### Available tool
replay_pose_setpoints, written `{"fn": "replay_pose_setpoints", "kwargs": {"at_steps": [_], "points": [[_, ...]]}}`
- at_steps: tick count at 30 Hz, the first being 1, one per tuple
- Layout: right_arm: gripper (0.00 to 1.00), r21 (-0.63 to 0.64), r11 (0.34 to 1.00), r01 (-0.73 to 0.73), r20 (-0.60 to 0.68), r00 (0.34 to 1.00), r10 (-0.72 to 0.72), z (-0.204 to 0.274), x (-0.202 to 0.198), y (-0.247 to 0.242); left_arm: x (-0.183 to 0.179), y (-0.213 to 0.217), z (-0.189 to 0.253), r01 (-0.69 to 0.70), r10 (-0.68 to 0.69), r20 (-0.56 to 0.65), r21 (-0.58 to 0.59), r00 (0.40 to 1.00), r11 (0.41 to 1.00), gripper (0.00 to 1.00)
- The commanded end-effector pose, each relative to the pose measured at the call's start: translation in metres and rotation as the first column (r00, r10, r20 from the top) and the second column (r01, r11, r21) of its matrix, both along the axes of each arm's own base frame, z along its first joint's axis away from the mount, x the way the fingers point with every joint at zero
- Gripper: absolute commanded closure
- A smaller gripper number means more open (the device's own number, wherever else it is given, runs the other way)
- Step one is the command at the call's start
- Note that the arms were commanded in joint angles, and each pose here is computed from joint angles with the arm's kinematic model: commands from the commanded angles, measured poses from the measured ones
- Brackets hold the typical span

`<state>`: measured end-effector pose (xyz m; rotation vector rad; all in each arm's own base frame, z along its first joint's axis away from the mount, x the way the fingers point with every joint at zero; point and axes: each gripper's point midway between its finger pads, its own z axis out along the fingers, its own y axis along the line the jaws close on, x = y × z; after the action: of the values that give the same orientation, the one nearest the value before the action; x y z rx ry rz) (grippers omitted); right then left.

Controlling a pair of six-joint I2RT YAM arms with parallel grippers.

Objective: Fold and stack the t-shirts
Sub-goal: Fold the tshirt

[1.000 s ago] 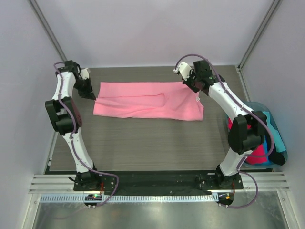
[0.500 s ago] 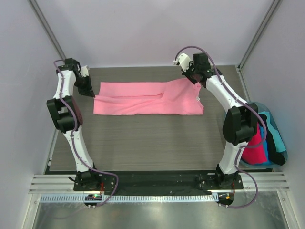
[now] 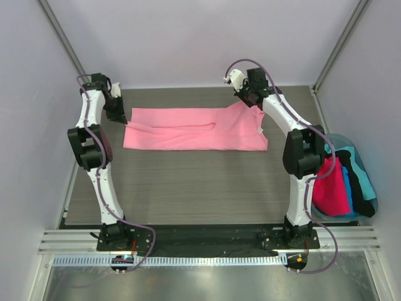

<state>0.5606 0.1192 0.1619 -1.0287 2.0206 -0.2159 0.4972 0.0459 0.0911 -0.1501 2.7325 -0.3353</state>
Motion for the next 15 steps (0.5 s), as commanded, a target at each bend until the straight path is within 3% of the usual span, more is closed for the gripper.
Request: {"fn": "replay_pose_setpoints", "kwargs": {"at_steps": [1,15], "points": [[0.99,0.005,0.999,0.048,0.107,0.993,-0.048,0.028,0.025,-0.007,0.017,0.006,0.005,-0.002,0.000,0.052,0.050,0.999,0.999,1.00],[0.99,0.003,0.996,0.088,0.137,0.987,-0.087,0.024,0.043,-0.010,0.027,0.013,0.004,-0.026,0.018,0.073,0.104,0.997,0.994,1.00]]}}
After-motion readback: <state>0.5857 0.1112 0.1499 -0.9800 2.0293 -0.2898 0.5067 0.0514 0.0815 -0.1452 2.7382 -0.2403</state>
